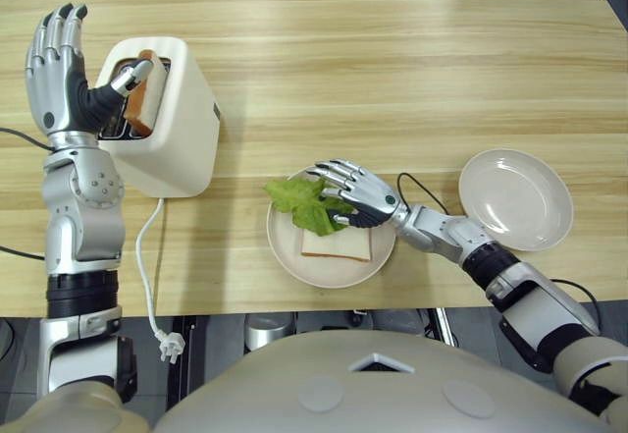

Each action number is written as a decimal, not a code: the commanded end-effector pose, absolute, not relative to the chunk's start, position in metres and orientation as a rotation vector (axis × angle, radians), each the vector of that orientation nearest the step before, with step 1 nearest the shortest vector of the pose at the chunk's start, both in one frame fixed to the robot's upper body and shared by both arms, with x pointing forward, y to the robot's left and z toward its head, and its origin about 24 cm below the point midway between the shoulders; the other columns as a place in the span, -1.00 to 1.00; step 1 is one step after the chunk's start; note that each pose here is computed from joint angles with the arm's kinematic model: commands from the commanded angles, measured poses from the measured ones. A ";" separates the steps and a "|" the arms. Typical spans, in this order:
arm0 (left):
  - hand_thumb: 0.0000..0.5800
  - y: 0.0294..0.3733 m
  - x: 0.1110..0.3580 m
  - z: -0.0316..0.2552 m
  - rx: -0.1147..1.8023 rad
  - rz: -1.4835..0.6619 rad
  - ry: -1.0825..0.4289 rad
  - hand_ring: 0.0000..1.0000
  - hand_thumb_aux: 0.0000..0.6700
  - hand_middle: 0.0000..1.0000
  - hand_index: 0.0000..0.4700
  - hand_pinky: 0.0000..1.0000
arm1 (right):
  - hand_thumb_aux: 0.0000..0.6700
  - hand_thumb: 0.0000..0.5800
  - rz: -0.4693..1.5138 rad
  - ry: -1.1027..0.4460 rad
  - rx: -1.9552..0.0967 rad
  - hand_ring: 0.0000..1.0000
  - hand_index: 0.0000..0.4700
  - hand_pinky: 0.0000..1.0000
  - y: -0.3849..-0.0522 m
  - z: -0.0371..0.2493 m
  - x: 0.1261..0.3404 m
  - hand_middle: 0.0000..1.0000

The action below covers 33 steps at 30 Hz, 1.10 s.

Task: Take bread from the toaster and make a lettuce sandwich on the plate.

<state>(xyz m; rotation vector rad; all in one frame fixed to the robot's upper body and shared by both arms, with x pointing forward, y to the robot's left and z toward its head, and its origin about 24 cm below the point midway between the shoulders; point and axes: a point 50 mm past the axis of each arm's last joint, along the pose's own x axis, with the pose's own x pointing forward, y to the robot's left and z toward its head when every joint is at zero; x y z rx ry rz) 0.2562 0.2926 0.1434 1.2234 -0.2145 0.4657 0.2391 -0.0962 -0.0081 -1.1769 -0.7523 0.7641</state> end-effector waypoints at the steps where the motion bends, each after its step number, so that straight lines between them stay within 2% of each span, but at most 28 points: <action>1: -1.00 0.291 0.258 0.137 1.209 0.438 -0.190 -1.00 -1.00 -1.00 -1.00 -1.00 | 0.46 0.85 0.738 -0.725 -1.177 -1.00 0.43 -1.00 -0.103 -0.007 0.240 -1.00; 5: -1.00 0.291 0.258 0.137 1.209 0.437 -0.189 -1.00 -1.00 -1.00 -1.00 -1.00 | 0.37 0.80 0.726 -0.712 -1.170 -1.00 0.34 -1.00 -0.107 -0.006 0.238 -1.00; 18: -1.00 0.289 0.259 0.136 1.205 0.435 -0.187 -1.00 -1.00 -1.00 -1.00 -1.00 | 0.55 0.90 0.657 -0.638 -1.160 -1.00 0.51 -1.00 -0.123 -0.005 0.243 -1.00; 25: -1.00 0.290 0.259 0.134 1.204 0.431 -0.179 -1.00 -1.00 -1.00 -1.00 -1.00 | 0.53 0.89 0.636 -0.571 -1.132 -1.00 0.50 -1.00 -0.120 -0.004 0.251 -1.00; 33: -1.00 0.291 0.259 0.132 1.204 0.426 -0.171 -1.00 -1.00 -1.00 -1.00 -1.00 | 0.51 0.88 0.657 -0.556 -1.122 -1.00 0.47 -1.00 -0.119 -0.007 0.249 -1.00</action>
